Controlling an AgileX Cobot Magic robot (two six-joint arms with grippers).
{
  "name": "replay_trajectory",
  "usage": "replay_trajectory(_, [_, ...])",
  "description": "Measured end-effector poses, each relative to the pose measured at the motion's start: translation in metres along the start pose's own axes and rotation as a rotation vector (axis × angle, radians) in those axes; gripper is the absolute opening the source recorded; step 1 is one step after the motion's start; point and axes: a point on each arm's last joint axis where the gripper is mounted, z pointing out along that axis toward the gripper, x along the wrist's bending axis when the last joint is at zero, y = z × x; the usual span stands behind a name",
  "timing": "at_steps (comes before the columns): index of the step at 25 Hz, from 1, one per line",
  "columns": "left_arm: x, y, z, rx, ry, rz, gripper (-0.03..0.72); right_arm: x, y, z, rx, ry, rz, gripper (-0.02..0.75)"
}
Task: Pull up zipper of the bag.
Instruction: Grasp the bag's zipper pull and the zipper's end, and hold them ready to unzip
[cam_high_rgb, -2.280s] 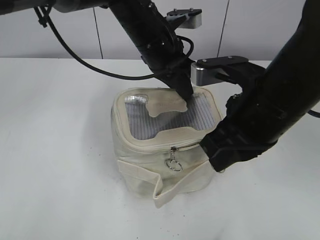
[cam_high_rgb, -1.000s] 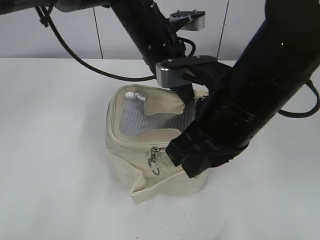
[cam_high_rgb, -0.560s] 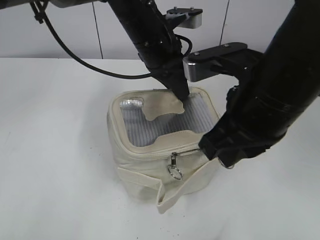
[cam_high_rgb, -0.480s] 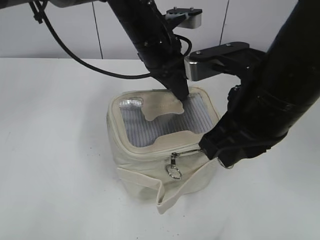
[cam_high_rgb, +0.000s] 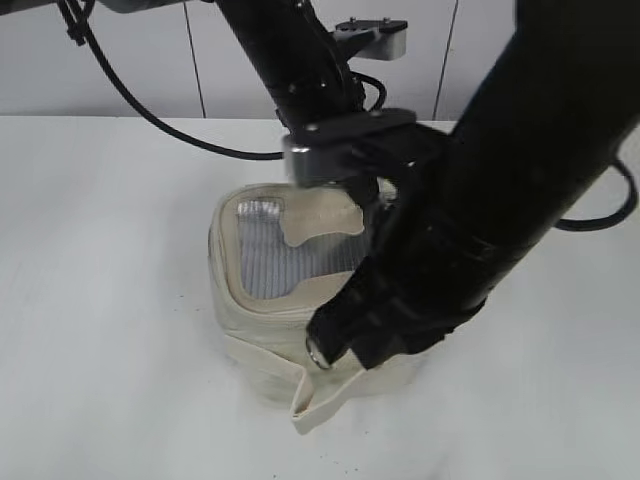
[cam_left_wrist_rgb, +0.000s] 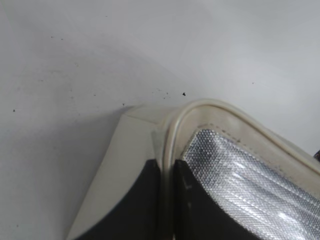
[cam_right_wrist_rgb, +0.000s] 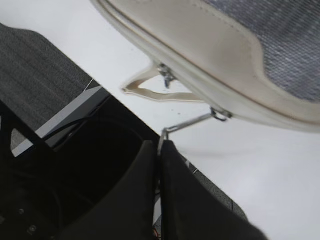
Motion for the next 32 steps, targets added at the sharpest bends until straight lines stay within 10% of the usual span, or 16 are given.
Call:
replay_trajectory(20, [-0.005, 0.000, 0.001, 0.015, -0.002, -0.001, 0.039, 0.019, 0.013, 0.004, -0.043, 0.040, -0.089, 0.020])
replay_trajectory(27, [-0.003, 0.000, 0.001, 0.011, 0.009, -0.004, 0.056, 0.010, 0.009, 0.001, 0.001, -0.075, -0.026, 0.382])
replay_trajectory(32, [-0.003, 0.000, -0.002, 0.008, 0.019, -0.003, 0.225, 0.006, 0.009, 0.001, 0.001, -0.113, -0.043, 0.622])
